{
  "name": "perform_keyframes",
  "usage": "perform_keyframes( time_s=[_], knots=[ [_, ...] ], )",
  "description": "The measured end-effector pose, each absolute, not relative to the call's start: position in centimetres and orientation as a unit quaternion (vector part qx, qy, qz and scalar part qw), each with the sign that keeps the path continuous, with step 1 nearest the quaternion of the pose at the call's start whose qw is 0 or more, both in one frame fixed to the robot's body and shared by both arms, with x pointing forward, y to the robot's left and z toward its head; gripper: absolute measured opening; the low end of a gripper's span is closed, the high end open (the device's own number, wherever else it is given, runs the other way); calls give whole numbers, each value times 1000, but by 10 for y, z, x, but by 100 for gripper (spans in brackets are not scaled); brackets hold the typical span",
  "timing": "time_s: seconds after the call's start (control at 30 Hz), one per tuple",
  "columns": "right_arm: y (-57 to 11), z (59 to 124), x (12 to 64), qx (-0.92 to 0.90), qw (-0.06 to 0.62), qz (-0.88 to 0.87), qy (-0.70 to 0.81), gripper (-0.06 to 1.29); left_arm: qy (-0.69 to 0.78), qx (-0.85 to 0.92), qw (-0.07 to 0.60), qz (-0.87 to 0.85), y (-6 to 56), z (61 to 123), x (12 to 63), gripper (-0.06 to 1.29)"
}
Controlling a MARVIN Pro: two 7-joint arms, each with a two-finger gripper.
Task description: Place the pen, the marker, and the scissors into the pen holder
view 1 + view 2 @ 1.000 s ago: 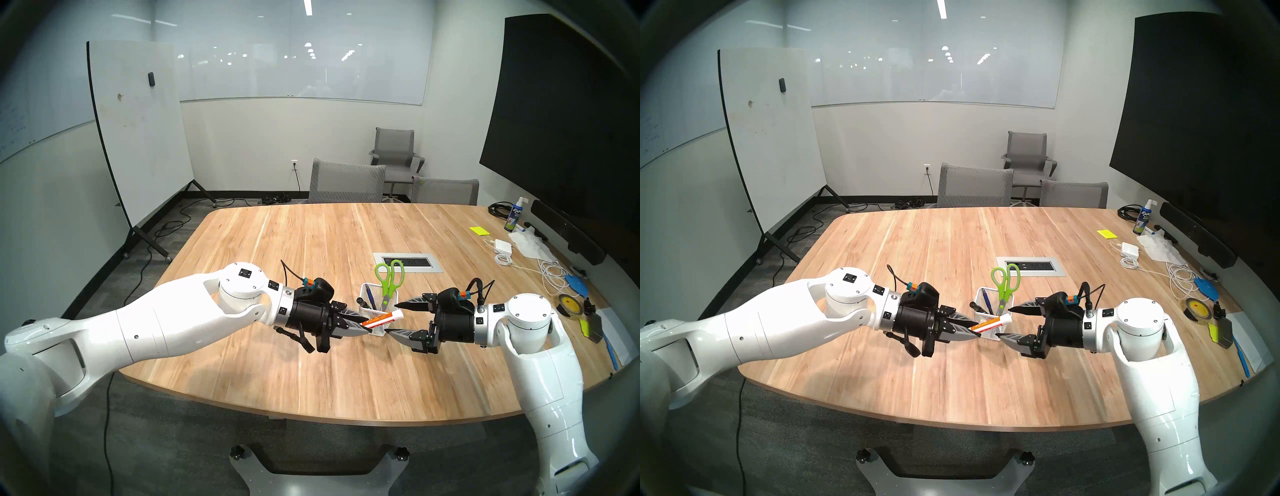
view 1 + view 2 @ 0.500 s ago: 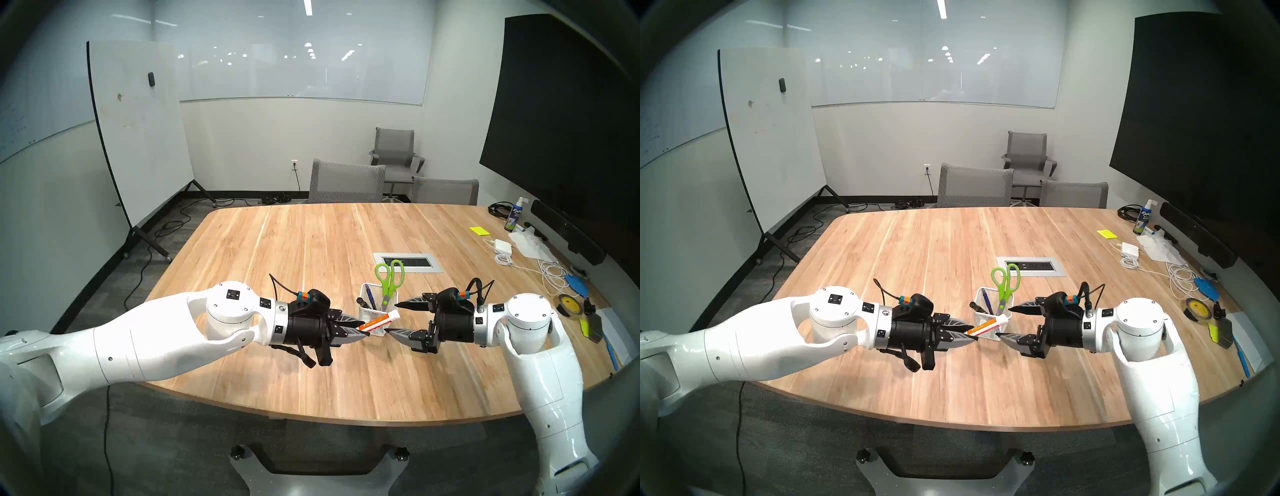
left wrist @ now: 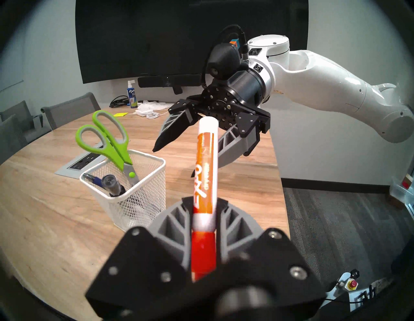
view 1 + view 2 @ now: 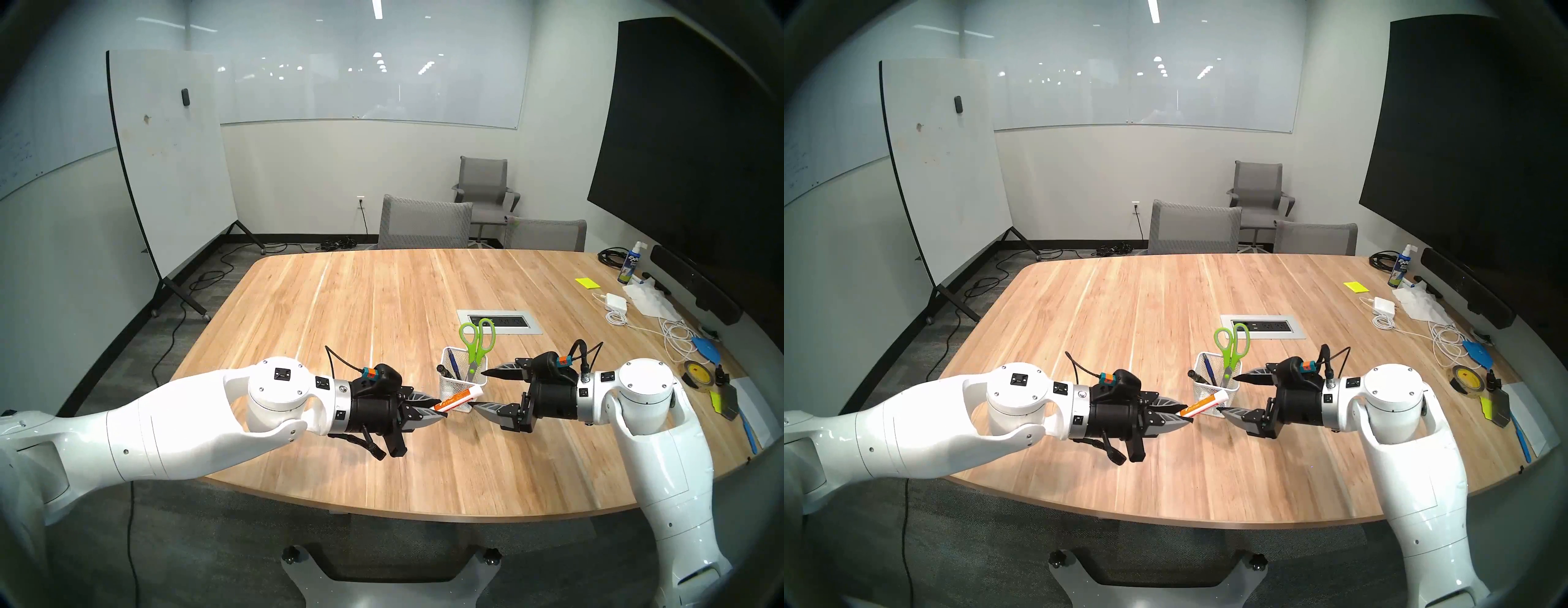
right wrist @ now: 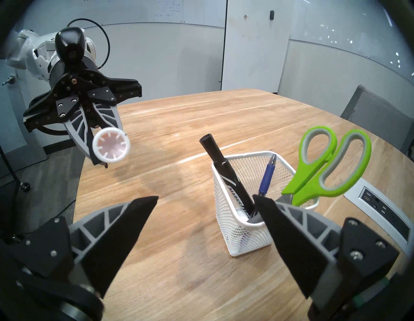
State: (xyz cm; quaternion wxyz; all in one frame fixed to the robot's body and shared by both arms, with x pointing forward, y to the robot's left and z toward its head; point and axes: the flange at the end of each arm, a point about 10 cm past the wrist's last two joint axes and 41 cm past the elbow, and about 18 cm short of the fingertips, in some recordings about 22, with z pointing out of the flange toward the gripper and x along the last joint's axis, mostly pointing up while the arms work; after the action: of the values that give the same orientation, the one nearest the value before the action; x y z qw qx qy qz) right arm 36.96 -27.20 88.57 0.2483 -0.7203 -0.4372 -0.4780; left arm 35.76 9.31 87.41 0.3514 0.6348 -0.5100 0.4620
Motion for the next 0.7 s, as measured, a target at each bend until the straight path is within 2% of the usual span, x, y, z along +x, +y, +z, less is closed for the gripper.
perform_keyframes(
  time_s=[0.7],
  knots=[
    [-264, 894, 368, -725, 259, -483, -417, 121, -511, 628, 373, 453, 79, 863, 365, 17]
  ],
)
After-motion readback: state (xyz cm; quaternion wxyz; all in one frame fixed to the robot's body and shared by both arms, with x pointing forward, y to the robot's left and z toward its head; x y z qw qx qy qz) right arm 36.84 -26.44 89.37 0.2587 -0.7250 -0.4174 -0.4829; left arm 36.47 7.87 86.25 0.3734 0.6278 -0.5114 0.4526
